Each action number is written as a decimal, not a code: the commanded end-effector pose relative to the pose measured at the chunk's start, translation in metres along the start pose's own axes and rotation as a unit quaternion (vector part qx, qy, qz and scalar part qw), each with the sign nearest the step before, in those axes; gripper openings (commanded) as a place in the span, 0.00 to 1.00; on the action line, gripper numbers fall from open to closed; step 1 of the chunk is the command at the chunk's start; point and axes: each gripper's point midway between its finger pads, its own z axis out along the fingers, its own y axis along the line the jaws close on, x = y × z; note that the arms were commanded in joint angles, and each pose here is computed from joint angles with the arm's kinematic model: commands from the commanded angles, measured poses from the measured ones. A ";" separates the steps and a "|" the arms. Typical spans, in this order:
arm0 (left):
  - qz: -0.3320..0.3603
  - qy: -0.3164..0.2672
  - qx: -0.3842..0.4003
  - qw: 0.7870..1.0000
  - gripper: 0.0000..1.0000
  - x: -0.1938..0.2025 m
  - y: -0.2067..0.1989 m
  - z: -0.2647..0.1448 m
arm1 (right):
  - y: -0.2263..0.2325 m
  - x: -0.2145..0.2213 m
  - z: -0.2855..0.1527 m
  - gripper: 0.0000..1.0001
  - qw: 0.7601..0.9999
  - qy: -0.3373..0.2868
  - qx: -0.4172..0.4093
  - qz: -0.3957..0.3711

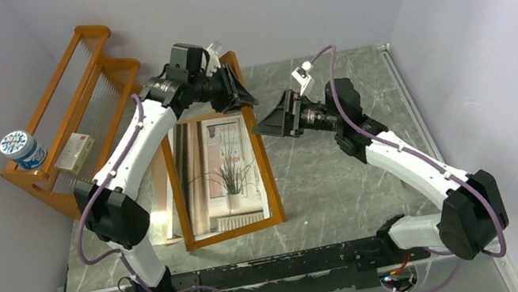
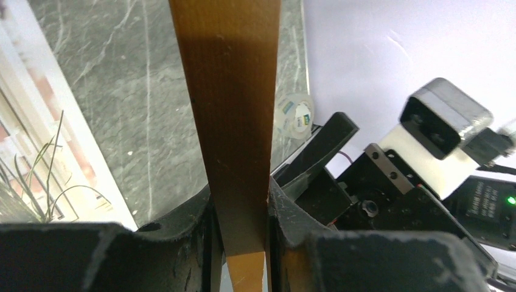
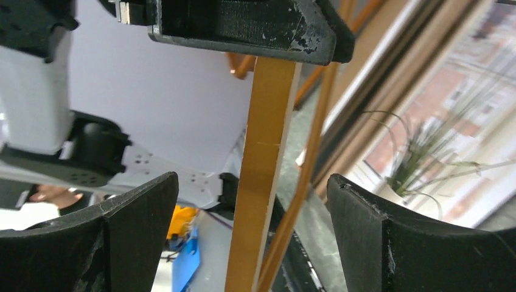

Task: Put the photo into the frame
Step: Turn over the photo frame at the center of the board.

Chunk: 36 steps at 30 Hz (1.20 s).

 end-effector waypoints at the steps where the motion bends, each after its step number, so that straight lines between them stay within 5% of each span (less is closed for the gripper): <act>1: 0.062 -0.047 0.082 0.994 0.03 -0.010 -0.068 -0.058 | 0.069 -0.021 -0.009 0.95 0.992 -0.008 -0.119 -0.033; 15: 0.106 -0.096 0.187 0.972 0.03 -0.020 -0.141 -0.117 | 0.122 -0.040 -0.008 0.81 0.978 0.009 -0.204 -0.032; 24: 0.134 -0.092 0.293 0.942 0.03 -0.026 -0.171 -0.134 | 0.141 -0.041 -0.018 0.49 0.974 0.009 -0.220 -0.057; 28: 0.147 -0.083 0.332 0.928 0.03 -0.027 -0.178 -0.142 | 0.144 -0.040 -0.024 0.49 0.974 0.002 -0.217 -0.059; 33: 0.152 -0.072 0.363 0.916 0.03 -0.029 -0.178 -0.149 | 0.151 -0.044 -0.032 0.60 0.972 -0.016 -0.230 -0.051; 36: 0.158 -0.066 0.383 0.908 0.03 -0.031 -0.177 -0.154 | 0.150 -0.047 -0.033 0.52 0.973 -0.023 -0.226 -0.051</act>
